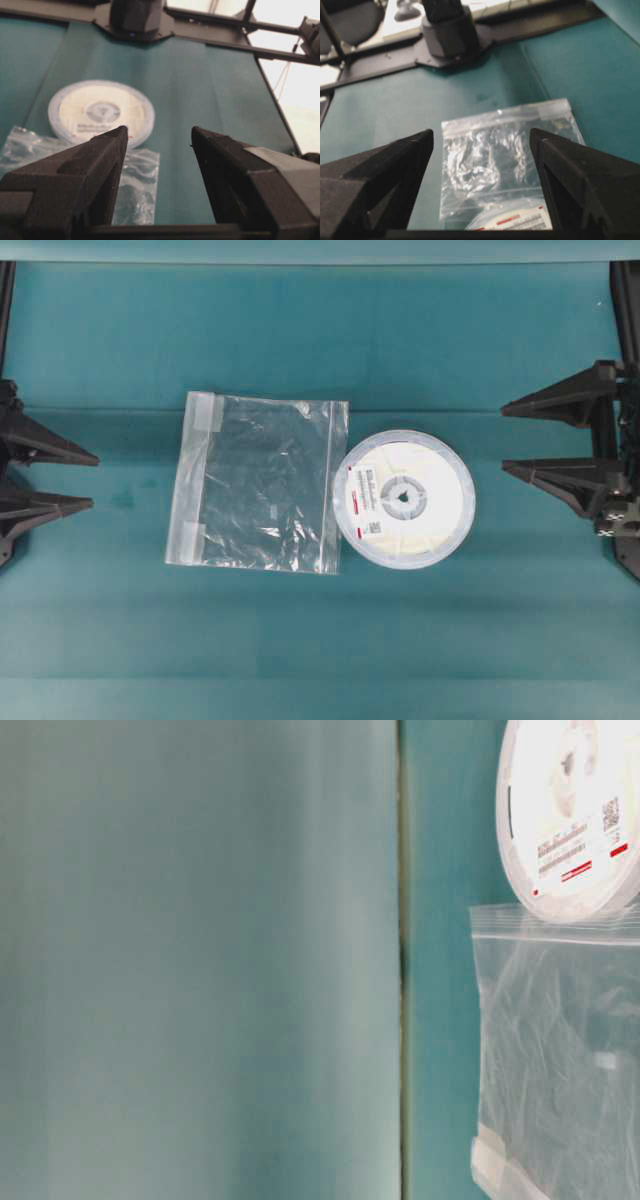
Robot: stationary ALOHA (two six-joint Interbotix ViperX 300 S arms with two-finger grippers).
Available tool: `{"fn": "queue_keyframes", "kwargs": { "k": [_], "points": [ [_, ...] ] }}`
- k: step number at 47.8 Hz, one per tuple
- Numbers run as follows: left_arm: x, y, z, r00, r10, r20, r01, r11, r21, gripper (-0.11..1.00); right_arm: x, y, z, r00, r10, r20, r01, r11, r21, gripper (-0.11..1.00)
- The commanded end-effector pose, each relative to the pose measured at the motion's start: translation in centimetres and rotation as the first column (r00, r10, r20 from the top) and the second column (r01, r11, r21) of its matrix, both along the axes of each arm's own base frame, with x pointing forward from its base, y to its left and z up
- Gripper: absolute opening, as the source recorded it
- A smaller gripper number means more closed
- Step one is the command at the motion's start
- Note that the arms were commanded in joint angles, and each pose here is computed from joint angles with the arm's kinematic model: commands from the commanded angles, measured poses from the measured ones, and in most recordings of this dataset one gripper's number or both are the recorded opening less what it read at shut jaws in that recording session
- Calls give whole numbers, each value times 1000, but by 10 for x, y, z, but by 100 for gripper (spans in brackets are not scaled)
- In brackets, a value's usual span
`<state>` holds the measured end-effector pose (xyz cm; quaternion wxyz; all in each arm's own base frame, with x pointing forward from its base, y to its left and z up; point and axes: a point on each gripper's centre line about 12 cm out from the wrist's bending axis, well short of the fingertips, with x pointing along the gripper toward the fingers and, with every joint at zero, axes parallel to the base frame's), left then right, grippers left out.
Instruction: Take out the reel from the clear zip bag.
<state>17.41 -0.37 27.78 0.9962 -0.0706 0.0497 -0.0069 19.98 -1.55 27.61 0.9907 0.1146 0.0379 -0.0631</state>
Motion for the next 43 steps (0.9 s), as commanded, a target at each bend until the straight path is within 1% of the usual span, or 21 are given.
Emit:
{"fn": "queue_keyframes", "kwargs": {
  "k": [1,43],
  "points": [
    [2,-1,11,1000,-4,26,3,1000,4,87,1,0,10,1000,3,25,-2,1000,-19,93],
    [1,-1,11,1000,-4,26,3,1000,4,87,0,0,7,1000,4,19,-4,1000,-17,93]
  ]
}}
